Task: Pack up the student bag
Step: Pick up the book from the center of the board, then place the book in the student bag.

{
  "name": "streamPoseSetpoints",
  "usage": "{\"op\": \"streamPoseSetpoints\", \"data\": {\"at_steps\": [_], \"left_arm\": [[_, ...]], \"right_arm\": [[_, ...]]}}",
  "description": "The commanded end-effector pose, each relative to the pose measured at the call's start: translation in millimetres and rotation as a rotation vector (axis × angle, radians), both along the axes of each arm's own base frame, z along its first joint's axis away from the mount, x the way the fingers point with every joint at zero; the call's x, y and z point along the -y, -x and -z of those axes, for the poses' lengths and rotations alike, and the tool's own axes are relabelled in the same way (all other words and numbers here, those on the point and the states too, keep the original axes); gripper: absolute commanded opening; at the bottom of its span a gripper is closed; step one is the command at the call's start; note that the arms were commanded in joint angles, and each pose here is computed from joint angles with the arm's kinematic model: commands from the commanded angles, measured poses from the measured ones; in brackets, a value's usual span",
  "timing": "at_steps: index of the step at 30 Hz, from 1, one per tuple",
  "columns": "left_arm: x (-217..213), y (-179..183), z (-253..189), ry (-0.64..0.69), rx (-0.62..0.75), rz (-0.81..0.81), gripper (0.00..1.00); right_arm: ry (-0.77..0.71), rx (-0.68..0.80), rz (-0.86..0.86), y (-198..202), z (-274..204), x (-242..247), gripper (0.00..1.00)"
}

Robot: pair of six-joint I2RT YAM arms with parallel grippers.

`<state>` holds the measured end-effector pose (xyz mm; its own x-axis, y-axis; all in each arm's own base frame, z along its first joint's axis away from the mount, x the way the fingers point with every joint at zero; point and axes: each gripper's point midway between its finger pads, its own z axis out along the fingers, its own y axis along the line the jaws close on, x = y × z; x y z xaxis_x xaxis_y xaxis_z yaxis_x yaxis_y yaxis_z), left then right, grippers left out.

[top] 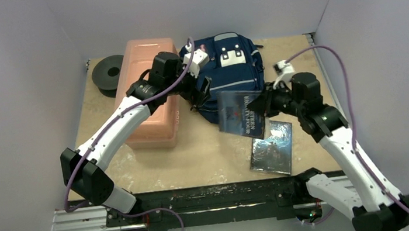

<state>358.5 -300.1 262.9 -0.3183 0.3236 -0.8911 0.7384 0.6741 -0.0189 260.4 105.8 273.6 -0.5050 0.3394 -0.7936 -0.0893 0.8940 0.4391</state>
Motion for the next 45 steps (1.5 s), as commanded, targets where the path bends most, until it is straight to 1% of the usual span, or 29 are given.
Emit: {"op": "streamPoseSetpoints", "data": {"at_steps": [1, 3, 5, 8, 10, 13, 15, 17, 21, 24, 26, 27, 28, 30, 32, 34, 35, 36, 37, 38, 39, 40, 42, 43, 45], "left_arm": [[53.8, -24.4, -10.6, 0.036, 0.228, 0.050, 0.89], [74.1, -16.3, 9.5, -0.038, 0.242, 0.143, 0.89], [92.0, -17.7, 25.0, -0.106, 0.241, 0.184, 0.90], [110.5, -30.5, 48.0, -0.157, 0.204, 0.177, 0.90], [124.6, -36.5, 60.8, -0.182, 0.204, 0.171, 0.90], [144.7, -43.2, 77.0, -0.200, 0.175, 0.170, 0.85], [152.2, -45.1, 93.1, -0.225, 0.128, 0.160, 0.80], [158.8, -41.1, 110.0, -0.246, 0.079, 0.165, 0.78], [168.6, -33.5, 136.0, -0.283, 0.034, 0.186, 0.81], [174.4, -27.6, 143.6, -0.287, -0.002, 0.204, 0.86], [175.1, -24.7, 151.8, -0.309, -0.014, 0.211, 0.86], [174.3, -26.1, 156.3, -0.327, -0.021, 0.204, 0.82], [166.8, -34.0, 161.4, -0.366, -0.018, 0.154, 0.71], [156.3, -46.5, 165.7, -0.413, -0.010, 0.082, 0.38], [152.6, -54.9, 154.2, -0.394, 0.010, 0.050, 0.18], [156.3, -56.3, 126.3, -0.321, 0.022, 0.061, 0.02], [158.6, -55.3, 106.3, -0.275, 0.025, 0.069, 0.00], [161.4, -53.2, 86.2, -0.231, 0.027, 0.081, 0.00], [162.5, -50.3, 66.8, -0.196, 0.031, 0.088, 0.00], [162.3, -47.4, 48.9, -0.163, 0.035, 0.089, 0.00], [159.9, -46.3, 32.7, -0.133, 0.042, 0.078, 0.00], [155.9, -44.4, 12.4, -0.100, 0.057, 0.063, 0.00], [147.9, -44.0, -13.2, -0.064, 0.096, 0.026, 0.00], [145.3, -45.6, -26.3, -0.041, 0.129, 0.011, 0.00], [135.4, -51.1, -42.5, -0.037, 0.188, -0.034, 0.00]], "right_arm": [[0.106, 0.186, 0.740, 9.2, -74.8, 130.7, 0.00], [0.156, 0.196, 0.798, 18.0, -81.4, 145.1, 0.00], [0.168, 0.203, 0.833, 26.6, -82.4, 153.1, 0.00], [0.138, 0.242, 0.804, 34.1, -82.7, 151.4, 0.00], [0.102, 0.253, 0.768, 38.2, -80.5, 145.8, 0.00], [0.065, 0.236, 0.715, 40.2, -71.7, 135.9, 0.00], [0.050, 0.211, 0.690, 41.4, -64.8, 130.7, 0.00], [0.034, 0.198, 0.672, 44.2, -62.3, 127.1, 0.00], [0.014, 0.209, 0.658, 50.8, -62.9, 126.1, 0.00], [0.021, 0.207, 0.666, 53.4, -60.8, 128.4, 0.00], [0.019, 0.193, 0.657, 53.0, -57.1, 126.1, 0.00], [0.013, 0.178, 0.649, 53.0, -53.0, 123.8, 0.00], [0.001, 0.165, 0.633, 52.3, -49.0, 119.7, 0.00], [-0.025, 0.131, 0.600, 49.9, -37.8, 110.4, 0.00], [-0.034, 0.061, 0.567, 47.9, -19.5, 100.3, 0.00], [-0.034, -0.043, 0.556, 49.7, 4.4, 93.1, 0.00], [-0.044, -0.077, 0.571, 52.2, 12.9, 92.6, 0.00], [-0.074, -0.069, 0.576, 52.0, 12.4, 91.0, 0.00], [-0.130, -0.016, 0.543, 50.9, 2.1, 84.6, 0.00], [-0.192, 0.024, 0.483, 46.6, -6.6, 71.7, 0.00], [-0.241, 0.030, 0.429, 42.5, -10.3, 58.4, 0.00], [-0.277, -0.005, 0.372, 37.8, -8.3, 43.1, 0.00], [-0.312, -0.071, 0.267, 33.8, -3.6, 18.8, 0.00], [-0.344, -0.060, 0.212, 34.6, -9.6, 8.9, 0.00], [-0.382, -0.001, 0.174, 34.0, -25.2, 4.2, 0.00]]}}
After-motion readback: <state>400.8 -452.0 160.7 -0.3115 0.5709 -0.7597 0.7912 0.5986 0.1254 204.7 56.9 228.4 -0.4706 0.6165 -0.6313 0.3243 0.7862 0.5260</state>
